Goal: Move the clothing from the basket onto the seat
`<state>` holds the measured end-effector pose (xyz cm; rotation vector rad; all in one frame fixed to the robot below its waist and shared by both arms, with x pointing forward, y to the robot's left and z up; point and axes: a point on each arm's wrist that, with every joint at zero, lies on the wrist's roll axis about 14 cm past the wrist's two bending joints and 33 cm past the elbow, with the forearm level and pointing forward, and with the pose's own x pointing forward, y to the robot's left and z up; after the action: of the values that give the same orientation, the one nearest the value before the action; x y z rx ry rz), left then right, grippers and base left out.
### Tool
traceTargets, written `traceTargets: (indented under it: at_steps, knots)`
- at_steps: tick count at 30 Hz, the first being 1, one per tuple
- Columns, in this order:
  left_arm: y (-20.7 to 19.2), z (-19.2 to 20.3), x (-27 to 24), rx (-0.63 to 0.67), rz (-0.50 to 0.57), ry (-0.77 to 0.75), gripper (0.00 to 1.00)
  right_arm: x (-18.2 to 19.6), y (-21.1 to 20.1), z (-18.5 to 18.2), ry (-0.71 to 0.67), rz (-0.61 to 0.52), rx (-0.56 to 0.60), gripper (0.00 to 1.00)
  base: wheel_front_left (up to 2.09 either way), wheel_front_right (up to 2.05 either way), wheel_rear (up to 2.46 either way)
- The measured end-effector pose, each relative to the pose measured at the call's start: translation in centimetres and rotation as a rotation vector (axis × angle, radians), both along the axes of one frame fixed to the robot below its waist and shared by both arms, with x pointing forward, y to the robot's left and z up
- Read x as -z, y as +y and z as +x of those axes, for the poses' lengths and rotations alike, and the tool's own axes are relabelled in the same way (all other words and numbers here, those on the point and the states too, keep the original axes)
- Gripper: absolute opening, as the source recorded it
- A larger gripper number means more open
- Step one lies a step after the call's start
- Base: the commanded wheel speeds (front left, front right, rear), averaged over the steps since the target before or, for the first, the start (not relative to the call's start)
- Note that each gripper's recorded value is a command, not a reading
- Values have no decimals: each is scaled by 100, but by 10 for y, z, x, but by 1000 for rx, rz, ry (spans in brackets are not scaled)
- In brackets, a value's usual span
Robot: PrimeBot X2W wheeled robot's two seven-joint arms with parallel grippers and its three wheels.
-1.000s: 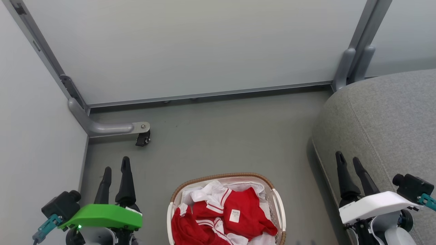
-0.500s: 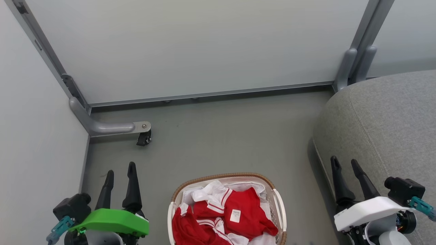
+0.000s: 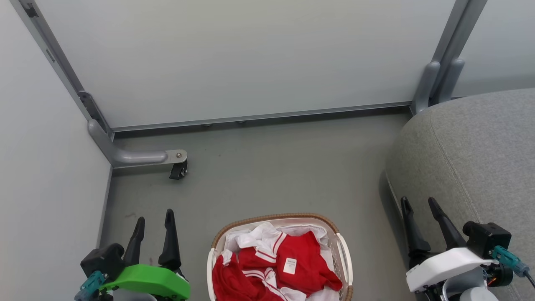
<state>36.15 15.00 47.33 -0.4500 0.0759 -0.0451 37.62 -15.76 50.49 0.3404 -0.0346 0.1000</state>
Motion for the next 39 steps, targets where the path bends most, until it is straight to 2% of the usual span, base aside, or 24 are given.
traceTargets:
  at_steps: [39]
  knots:
    - [-11,-7,12,58,230,-21,100,4,19,-3,-57,-280,-74,100,0,0,0]
